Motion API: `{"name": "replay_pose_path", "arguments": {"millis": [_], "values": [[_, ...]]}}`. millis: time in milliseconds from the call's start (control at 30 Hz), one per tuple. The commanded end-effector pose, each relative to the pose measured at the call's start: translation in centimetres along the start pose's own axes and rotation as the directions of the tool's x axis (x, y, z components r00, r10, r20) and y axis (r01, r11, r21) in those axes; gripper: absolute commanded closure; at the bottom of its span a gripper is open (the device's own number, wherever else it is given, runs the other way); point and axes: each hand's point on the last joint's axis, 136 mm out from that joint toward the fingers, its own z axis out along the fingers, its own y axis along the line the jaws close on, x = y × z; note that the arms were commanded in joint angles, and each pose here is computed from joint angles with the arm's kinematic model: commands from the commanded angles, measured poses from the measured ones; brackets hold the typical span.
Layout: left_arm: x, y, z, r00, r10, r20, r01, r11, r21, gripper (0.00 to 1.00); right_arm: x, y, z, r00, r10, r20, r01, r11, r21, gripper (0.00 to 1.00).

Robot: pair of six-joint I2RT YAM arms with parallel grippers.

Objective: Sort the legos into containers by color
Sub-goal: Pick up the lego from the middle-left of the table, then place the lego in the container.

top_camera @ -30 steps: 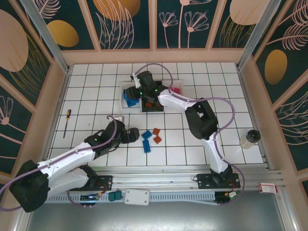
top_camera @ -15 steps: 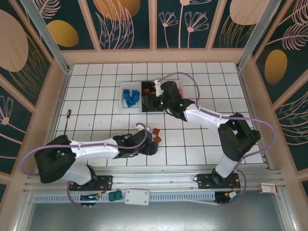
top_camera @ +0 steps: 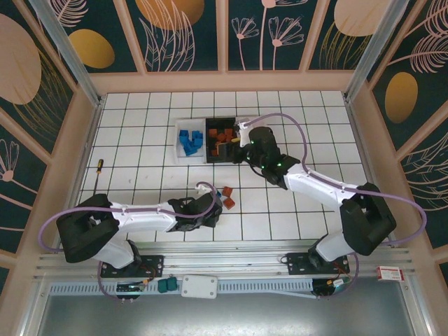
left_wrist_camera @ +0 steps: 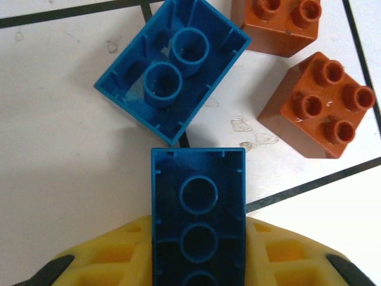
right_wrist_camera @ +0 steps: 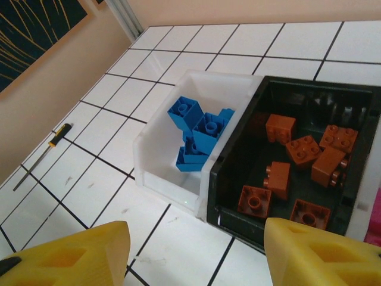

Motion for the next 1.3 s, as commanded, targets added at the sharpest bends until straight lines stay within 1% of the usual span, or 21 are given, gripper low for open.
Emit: {"name": "replay_pose_path", "arguments": {"millis": [0,33,100,200,233,333,467,600,733,767,800,833,900,933,967,1033,1100,1133,1200,1267], "values": [[-0.4,1.5,-1.3,0.999,-0.012,0.036,0.014,0.998,-0.054,0.78,-0.7,-0.6,-1.2,0.998,0.029,0.049,-0.029,0.999,0.015,0.38],[-1.0,1.7,-2.0,0.998,-0.014,0.059,0.017,0.998,-0.061,0.80,-0.6,-0.7,-1.5,0.998,0.034,0.051,-0.035,0.999,0.016,0.38],[-2.8,1.9,-3.9,0.992,-0.018,0.126,0.027,0.997,-0.073,0.80,-0.1,-1.0,-1.9,0.998,0.044,0.051,-0.045,0.999,0.018,0.38],[-7.1,3.0,-6.5,0.972,-0.063,0.227,0.077,0.996,-0.054,0.80,0.6,-1.4,-2.6,0.997,0.064,0.051,-0.065,0.998,0.022,0.38],[-8.7,3.9,-7.1,0.961,-0.085,0.264,0.104,0.993,-0.059,0.80,0.8,-1.5,-2.8,0.996,0.071,0.052,-0.072,0.997,0.021,0.38],[-13.6,6.3,-8.6,0.925,-0.101,0.366,0.144,0.985,-0.094,0.78,2.0,-1.6,-3.2,0.995,0.091,0.034,-0.092,0.996,0.016,0.37],[-19.1,8.9,-7.6,0.899,-0.151,0.412,0.205,0.974,-0.092,0.79,3.4,-2.1,-3.6,0.994,0.112,0.014,-0.112,0.993,0.029,0.37],[-23.8,10.0,-5.1,0.895,-0.183,0.408,0.234,0.969,-0.080,0.80,4.3,-2.3,-4.3,0.992,0.126,0.006,-0.126,0.991,0.032,0.37],[-26.0,11.4,-2.0,0.897,-0.206,0.391,0.269,0.956,-0.114,0.80,5.4,-2.3,-4.9,0.991,0.133,-0.013,-0.133,0.991,0.031,0.37],[-26.4,11.8,-1.5,0.896,-0.213,0.390,0.278,0.953,-0.118,0.78,5.6,-2.3,-5.0,0.991,0.136,-0.015,-0.135,0.990,0.030,0.37],[-26.9,11.9,-1.5,0.892,-0.223,0.395,0.287,0.951,-0.112,0.74,5.9,-2.3,-5.1,0.990,0.138,-0.021,-0.137,0.990,0.027,0.37],[-26.8,12.1,-0.2,0.900,-0.223,0.376,0.286,0.951,-0.119,0.65,6.2,-2.1,-5.2,0.990,0.136,-0.029,-0.136,0.991,0.018,0.37],[-27.5,11.8,0.0,0.898,-0.228,0.375,0.287,0.952,-0.107,0.46,6.8,-1.7,-5.2,0.990,0.129,-0.051,-0.129,0.992,-0.003,0.36],[-28.0,11.4,-0.4,0.893,-0.235,0.384,0.288,0.954,-0.085,0.40,7.3,-1.2,-5.1,0.990,0.123,-0.069,-0.124,0.992,-0.018,0.36],[-28.5,11.1,-0.9,0.885,-0.242,0.397,0.289,0.955,-0.064,0.36,7.6,-0.8,-5.0,0.990,0.112,-0.080,-0.115,0.993,-0.030,0.36],[-29.5,10.1,-2.3,0.868,-0.256,0.426,0.287,0.958,-0.010,0.27,8.5,0.2,-4.5,0.990,0.085,-0.111,-0.091,0.994,-0.055,0.35],[-30.7,9.0,-5.4,0.841,-0.272,0.468,0.277,0.959,0.059,0.20,9.4,1.3,-3.8,0.988,0.055,-0.144,-0.067,0.994,-0.083,0.35],[-30.9,8.4,-6.6,0.831,-0.282,0.479,0.269,0.958,0.097,0.18,10.1,1.8,-3.2,0.985,0.038,-0.170,-0.056,0.994,-0.097,0.34],[-30.9,7.1,-9.1,0.811,-0.300,0.501,0.249,0.954,0.168,0.13,11.2,2.9,-2.0,0.977,0.001,-0.214,-0.027,0.992,-0.120,0.34],[-30.0,6.2,-11.1,0.803,-0.301,0.515,0.227,0.952,0.204,0.09,12.3,3.7,-0.7,0.965,-0.034,-0.262,-0.001,0.991,-0.132,0.34]]}}
